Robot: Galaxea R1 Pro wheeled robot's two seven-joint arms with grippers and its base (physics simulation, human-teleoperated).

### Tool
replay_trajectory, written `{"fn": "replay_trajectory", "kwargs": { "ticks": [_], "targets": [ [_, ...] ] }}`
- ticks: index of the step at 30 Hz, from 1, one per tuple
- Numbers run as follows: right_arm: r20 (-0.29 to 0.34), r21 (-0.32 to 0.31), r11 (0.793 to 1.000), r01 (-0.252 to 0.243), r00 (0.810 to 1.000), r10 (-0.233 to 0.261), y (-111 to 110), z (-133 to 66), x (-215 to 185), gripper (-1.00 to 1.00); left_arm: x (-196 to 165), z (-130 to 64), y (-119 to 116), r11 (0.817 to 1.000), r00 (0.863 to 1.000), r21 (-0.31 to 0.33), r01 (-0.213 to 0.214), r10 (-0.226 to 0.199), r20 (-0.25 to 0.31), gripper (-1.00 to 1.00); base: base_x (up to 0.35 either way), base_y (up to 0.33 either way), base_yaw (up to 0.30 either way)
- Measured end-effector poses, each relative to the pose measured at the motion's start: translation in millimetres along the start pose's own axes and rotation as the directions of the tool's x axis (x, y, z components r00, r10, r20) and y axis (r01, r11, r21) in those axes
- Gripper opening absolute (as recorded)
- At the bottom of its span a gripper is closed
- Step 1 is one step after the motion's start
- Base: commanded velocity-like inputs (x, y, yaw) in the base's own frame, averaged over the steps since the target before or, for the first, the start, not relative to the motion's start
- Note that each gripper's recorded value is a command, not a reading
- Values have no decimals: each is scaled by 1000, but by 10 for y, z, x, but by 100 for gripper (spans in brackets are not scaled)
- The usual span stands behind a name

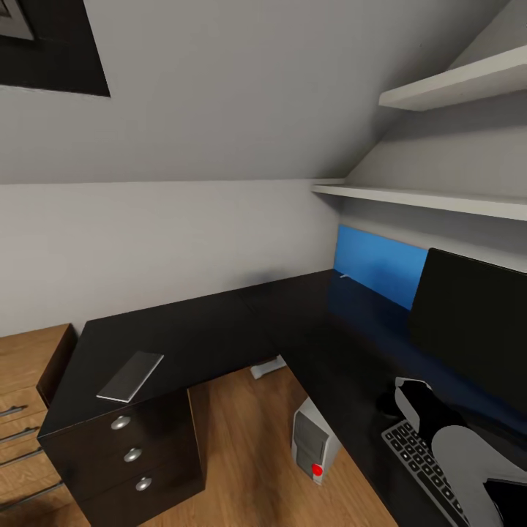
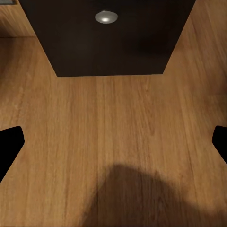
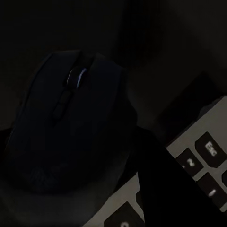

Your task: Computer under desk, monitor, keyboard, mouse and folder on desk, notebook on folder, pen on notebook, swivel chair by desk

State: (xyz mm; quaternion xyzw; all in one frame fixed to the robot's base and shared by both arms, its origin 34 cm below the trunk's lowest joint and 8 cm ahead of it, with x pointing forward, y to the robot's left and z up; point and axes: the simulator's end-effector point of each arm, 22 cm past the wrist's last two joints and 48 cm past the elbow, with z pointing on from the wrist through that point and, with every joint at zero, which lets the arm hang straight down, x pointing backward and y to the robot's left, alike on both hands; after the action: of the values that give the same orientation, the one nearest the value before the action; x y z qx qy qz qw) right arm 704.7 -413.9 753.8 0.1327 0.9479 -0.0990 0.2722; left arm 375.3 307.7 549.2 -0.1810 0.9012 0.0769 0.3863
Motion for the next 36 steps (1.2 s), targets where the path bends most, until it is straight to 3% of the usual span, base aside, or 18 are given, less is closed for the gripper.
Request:
{"fn": "replay_trajectory", "kwargs": {
  "ticks": [36],
  "targets": [
    [0, -1, 1000, 0, 1000, 0, 10, 13, 10, -100, 12, 10, -3, 1000, 1000, 0, 0, 0, 0, 100, 26, 0, 0]
  ]
}}
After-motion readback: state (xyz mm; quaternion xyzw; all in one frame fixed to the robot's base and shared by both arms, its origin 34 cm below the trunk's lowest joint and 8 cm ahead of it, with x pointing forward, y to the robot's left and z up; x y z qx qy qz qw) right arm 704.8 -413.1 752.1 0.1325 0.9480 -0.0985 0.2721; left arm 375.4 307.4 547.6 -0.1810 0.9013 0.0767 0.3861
